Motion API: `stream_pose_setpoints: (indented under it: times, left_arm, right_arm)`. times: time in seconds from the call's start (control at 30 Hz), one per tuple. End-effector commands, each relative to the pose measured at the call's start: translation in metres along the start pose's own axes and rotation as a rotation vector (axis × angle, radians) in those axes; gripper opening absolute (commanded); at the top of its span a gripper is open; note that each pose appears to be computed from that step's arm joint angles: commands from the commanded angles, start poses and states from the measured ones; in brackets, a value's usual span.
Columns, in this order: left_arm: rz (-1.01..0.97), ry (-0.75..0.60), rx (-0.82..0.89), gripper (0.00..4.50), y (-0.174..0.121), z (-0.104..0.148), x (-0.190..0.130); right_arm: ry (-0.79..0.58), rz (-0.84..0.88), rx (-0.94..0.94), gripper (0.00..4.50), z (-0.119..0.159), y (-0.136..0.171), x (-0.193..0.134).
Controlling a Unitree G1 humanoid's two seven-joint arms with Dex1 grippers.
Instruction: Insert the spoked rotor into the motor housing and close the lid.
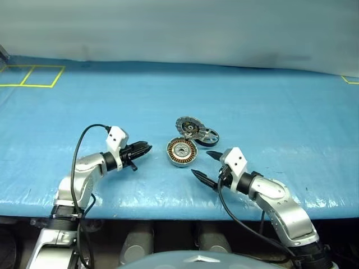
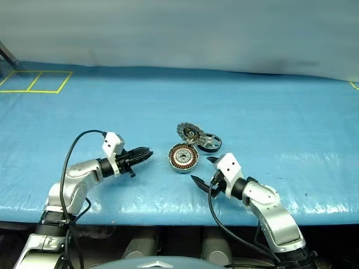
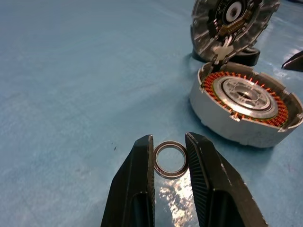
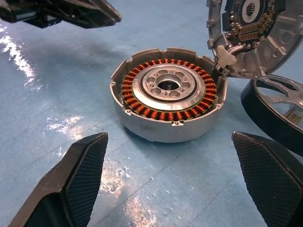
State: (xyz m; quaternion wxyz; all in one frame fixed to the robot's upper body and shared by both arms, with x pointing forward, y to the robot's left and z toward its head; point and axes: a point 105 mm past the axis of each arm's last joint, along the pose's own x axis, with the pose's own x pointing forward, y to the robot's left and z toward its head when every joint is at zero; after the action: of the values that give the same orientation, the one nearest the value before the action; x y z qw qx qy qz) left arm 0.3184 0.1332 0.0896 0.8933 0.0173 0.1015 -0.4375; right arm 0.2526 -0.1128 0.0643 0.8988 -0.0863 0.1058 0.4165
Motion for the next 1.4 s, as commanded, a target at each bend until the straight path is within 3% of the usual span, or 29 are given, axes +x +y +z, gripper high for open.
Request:
stream_pose_setpoints:
  times: [0.03, 0.2, 0.37, 0.77, 1.13, 1.33, 1.4]
  left_arm:
    - [-0.090, -0.057, 0.117, 0.68, -0.010, 0.032, 0.012]
    - [-0.257, -0.032, 0.182, 0.68, -0.031, 0.040, 0.030]
    - [-0.344, 0.033, 0.238, 0.68, -0.040, 0.032, 0.047]
    - [-0.345, 0.105, 0.271, 0.68, -0.041, 0.000, 0.079]
    - [-0.366, 0.150, 0.270, 0.68, -0.042, -0.013, 0.078]
    - [-0.290, 0.156, 0.287, 2.60, -0.032, -0.014, 0.076]
    - [-0.259, 0.122, 0.281, 2.60, -0.029, -0.008, 0.077]
  right_arm:
    - [-0.052, 0.026, -0.034, 4.50, 0.012, 0.003, -0.002]
    - [-0.051, 0.052, -0.047, 4.50, 0.012, 0.006, -0.003]
    - [-0.049, 0.061, -0.051, 4.50, 0.012, 0.007, -0.003]
    - [-0.044, 0.021, -0.055, 4.50, 0.011, 0.006, -0.008]
    - [-0.035, 0.003, -0.058, 4.50, 0.008, 0.006, -0.008]
    - [-0.035, -0.008, -0.066, 4.50, 0.008, 0.003, -0.008]
    - [-0.035, -0.007, -0.067, 4.50, 0.008, 0.003, -0.007]
